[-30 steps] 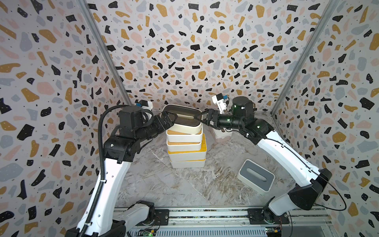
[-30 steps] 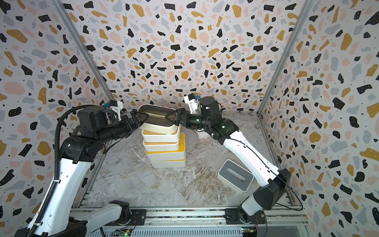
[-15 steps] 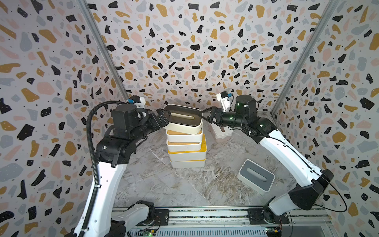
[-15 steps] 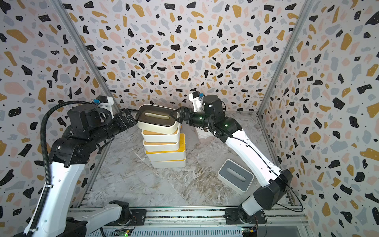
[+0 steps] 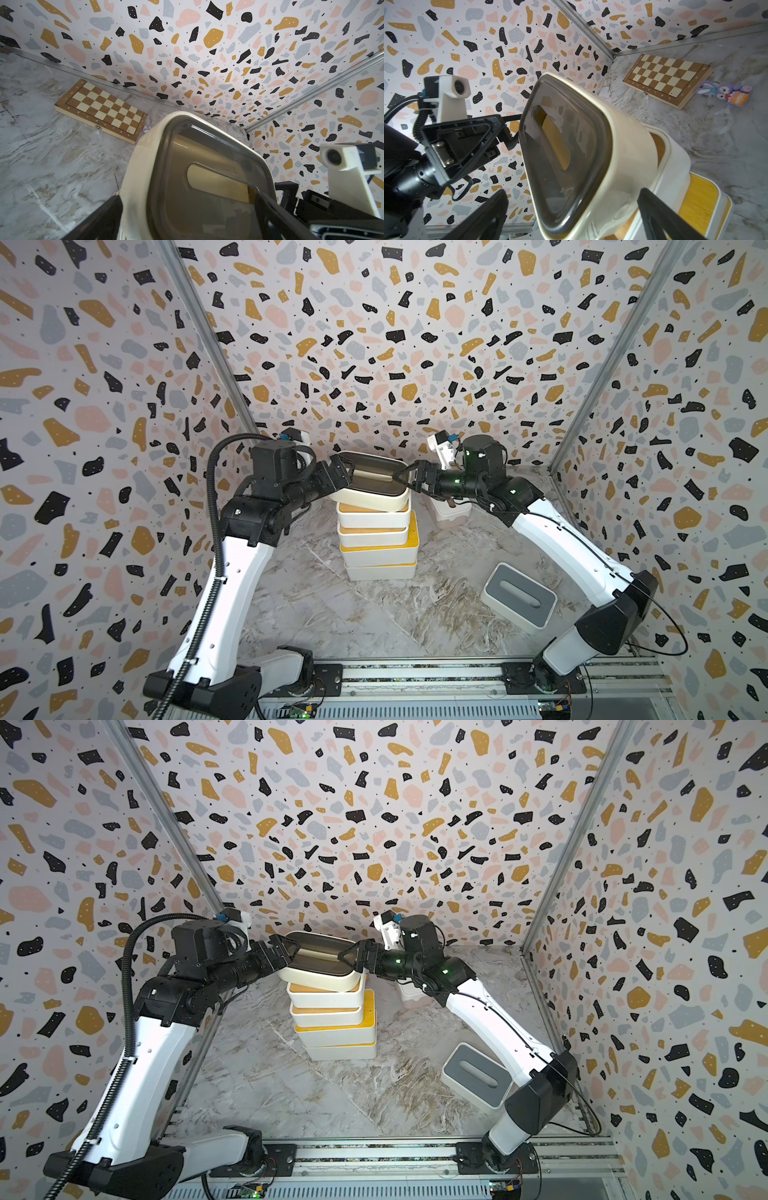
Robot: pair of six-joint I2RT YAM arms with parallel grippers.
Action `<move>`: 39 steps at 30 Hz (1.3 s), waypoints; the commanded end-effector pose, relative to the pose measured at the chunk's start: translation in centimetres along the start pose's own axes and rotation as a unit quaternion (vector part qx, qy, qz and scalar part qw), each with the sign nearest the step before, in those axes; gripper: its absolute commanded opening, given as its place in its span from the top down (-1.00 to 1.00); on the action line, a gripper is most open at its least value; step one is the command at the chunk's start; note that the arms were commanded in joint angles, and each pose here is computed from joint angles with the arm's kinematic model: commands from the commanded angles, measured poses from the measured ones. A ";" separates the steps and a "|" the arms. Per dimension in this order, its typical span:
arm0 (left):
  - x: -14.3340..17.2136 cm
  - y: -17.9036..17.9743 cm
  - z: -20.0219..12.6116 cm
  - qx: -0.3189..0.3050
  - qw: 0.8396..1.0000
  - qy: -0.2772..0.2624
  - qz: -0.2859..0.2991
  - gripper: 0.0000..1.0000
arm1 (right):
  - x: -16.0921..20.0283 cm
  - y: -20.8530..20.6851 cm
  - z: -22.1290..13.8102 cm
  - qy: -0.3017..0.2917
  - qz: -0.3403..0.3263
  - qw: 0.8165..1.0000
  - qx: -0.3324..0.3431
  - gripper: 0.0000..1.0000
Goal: Stack the tissue boxes
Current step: Adjust the tissue box on the tissue box.
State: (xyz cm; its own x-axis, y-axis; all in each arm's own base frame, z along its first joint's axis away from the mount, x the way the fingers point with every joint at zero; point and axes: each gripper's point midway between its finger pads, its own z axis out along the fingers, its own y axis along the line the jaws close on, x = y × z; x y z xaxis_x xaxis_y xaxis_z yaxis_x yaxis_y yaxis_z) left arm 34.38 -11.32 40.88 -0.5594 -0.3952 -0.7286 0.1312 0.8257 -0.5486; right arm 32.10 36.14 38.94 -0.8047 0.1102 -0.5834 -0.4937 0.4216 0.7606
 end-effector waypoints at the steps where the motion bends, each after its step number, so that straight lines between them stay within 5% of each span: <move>1: -0.8 -2.2 0.2 0.057 0.998 -0.013 0.011 -0.99 | -1.1 2.4 -0.5 -0.014 -0.017 0.999 -0.030 -0.98; 39: 1.0 -5.0 -4.2 0.136 0.990 0.005 -0.033 -0.99 | -1.6 8.9 -2.5 -0.025 -0.045 0.994 -0.094 -0.98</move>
State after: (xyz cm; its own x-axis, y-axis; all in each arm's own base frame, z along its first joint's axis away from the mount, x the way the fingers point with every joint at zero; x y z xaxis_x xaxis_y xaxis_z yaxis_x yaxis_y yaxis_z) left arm 30.35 -11.68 44.33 -0.5257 -0.4566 -0.7177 0.2185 0.7429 -0.6327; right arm 32.24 37.14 41.31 -0.7906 0.1396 -0.5962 -0.5025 0.4086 0.7620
